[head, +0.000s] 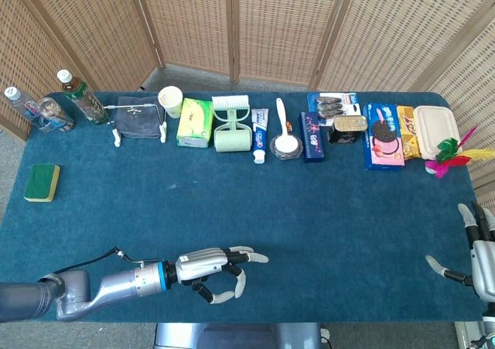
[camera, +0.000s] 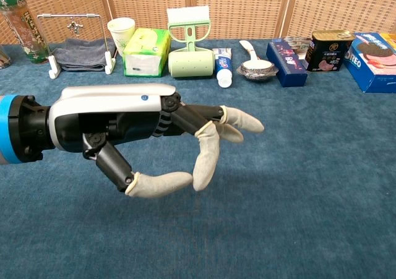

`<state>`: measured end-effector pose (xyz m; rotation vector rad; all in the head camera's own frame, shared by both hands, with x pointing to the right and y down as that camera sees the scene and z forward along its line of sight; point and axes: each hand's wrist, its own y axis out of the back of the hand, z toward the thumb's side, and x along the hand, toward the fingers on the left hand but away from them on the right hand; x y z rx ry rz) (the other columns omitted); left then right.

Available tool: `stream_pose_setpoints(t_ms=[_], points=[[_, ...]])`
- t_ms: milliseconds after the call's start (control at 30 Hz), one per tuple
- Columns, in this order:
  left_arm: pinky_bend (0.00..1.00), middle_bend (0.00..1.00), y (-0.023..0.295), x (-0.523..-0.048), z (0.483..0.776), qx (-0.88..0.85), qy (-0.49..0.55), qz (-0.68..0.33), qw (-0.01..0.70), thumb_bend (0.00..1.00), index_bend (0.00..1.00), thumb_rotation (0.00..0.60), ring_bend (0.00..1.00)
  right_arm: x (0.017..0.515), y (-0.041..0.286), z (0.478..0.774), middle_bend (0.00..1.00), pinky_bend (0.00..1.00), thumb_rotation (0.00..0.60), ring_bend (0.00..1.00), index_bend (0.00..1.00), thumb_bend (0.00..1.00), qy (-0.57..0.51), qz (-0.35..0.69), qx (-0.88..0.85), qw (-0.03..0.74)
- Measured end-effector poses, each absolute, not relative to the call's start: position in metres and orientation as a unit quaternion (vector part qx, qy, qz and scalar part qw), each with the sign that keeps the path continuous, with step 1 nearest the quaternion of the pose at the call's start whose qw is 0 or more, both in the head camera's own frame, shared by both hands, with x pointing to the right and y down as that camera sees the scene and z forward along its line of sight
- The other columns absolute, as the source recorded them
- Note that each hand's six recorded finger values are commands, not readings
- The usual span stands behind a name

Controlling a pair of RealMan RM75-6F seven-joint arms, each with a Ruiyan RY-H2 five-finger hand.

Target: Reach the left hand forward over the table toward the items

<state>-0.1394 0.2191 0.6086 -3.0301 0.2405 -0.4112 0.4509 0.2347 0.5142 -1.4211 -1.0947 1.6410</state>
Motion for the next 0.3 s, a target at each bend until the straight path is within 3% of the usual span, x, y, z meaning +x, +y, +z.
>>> stream_pose_setpoints(t_ms=[300], points=[[0.0, 0.0, 0.2154, -0.1383, 0.6069, -0.987, 0.086, -0.133, 0.035, 0.51, 0.54, 0.6, 0.0, 0.4501, 0.2352, 0.5133, 0.0, 0.0, 0.381, 0.0, 0.05, 0.0, -0.423, 0.631, -0.549, 0.349]])
